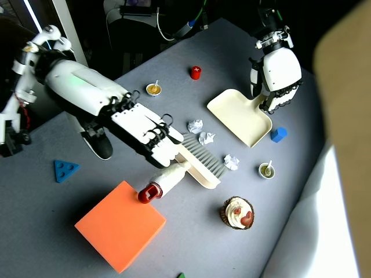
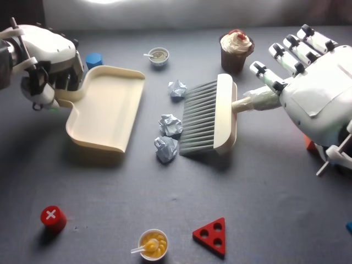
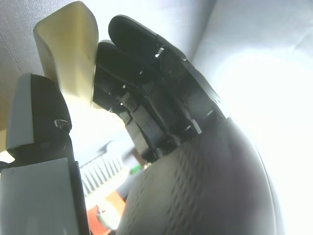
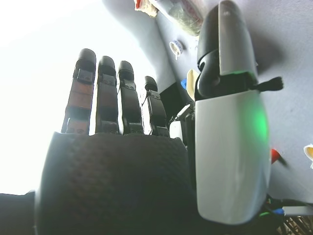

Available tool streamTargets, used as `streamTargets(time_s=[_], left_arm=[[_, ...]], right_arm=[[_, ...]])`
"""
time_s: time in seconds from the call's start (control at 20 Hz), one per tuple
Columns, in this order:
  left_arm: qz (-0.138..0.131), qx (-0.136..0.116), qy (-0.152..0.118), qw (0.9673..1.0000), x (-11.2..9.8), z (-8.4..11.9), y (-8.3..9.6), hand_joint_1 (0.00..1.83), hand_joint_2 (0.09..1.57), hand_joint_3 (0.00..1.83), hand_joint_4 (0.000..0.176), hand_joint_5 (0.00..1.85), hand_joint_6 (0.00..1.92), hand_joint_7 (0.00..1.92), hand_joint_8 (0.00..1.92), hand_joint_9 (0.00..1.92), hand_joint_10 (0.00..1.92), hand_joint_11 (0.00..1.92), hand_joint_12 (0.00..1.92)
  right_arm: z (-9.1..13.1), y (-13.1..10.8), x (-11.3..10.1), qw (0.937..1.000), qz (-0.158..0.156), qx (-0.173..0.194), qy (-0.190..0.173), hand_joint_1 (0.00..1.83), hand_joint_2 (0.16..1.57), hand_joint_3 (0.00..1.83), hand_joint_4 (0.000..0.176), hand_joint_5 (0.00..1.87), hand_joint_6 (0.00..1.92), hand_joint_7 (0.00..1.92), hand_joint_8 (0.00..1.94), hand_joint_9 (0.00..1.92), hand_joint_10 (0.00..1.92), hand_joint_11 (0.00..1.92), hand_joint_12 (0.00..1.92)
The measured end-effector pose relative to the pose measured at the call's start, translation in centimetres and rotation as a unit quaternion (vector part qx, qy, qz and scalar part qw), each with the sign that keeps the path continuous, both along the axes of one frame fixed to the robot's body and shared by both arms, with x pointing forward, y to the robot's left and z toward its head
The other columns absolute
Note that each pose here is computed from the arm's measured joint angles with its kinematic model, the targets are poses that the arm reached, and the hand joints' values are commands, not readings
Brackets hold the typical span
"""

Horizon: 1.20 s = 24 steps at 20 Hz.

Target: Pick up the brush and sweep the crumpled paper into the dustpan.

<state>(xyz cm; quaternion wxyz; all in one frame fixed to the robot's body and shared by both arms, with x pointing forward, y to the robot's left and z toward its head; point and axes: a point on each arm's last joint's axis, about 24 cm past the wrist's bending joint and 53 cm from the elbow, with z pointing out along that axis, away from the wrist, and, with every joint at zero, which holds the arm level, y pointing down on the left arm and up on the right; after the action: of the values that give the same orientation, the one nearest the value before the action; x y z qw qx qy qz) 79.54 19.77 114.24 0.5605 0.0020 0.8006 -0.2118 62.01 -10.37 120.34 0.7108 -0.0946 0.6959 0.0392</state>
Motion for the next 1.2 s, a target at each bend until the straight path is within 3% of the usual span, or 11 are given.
streamTargets(time_s=[0.1,0.2,0.45,0.6,0.9,1.2], left_arm=[[0.0,-0.002,0.005,1.0,-0.1,-0.6,-0.1,1.39,1.06,0.0,0.0,1.01,0.86,1.16,0.52,1.05,1.07,0.86,0.99],[0.003,-0.002,0.005,1.0,-0.1,-0.9,0.1,1.39,1.06,0.0,0.0,1.03,0.84,1.16,0.53,1.03,1.09,0.83,1.01],[0.009,0.005,-0.011,0.9999,0.5,-0.4,0.8,1.39,1.07,0.0,0.0,1.01,0.87,1.13,0.58,1.02,1.12,0.81,1.05],[0.008,0.01,-0.019,0.9997,0.8,-0.2,0.8,1.39,1.06,0.0,0.0,1.02,0.85,1.13,0.58,1.03,1.12,0.83,1.05],[-0.004,0.03,-0.028,0.9991,1.0,-0.2,0.1,1.39,1.07,0.0,0.0,1.0,0.9,1.13,0.55,1.03,1.11,0.82,1.03],[-0.013,0.048,-0.037,0.9981,1.4,0.1,-0.6,1.39,1.06,0.0,0.0,1.03,0.86,1.13,0.56,1.03,1.1,0.83,1.01]], right_arm=[[-0.5,-0.6,0.5,0.9998,-0.017,0.002,0.005,1.22,0.97,0.0,0.0,0.11,0.01,0.1,0.0,0.16,0.0,0.21,0.04],[-0.9,-0.7,0.5,0.9995,-0.03,0.004,0.006,1.22,0.97,0.0,0.0,0.11,0.01,0.12,0.01,0.16,0.0,0.2,0.04],[-1.9,1.5,0.2,0.9997,-0.014,0.017,0.013,1.18,0.97,0.0,0.0,0.13,0.01,0.13,0.01,0.17,0.0,0.22,0.04],[-2.5,2.0,1.1,0.9995,-0.025,0.02,0.009,1.16,0.99,0.01,0.0,0.12,0.0,0.12,0.0,0.15,0.0,0.21,0.04],[-2.2,0.8,3.6,0.997,-0.068,0.034,-0.013,1.2,0.99,0.0,0.0,0.13,0.01,0.13,0.01,0.18,0.01,0.21,0.03],[-3.1,2.0,4.4,0.9969,-0.068,0.037,-0.01,1.24,0.98,0.0,0.0,0.12,0.01,0.15,0.01,0.21,0.01,0.21,0.02]])
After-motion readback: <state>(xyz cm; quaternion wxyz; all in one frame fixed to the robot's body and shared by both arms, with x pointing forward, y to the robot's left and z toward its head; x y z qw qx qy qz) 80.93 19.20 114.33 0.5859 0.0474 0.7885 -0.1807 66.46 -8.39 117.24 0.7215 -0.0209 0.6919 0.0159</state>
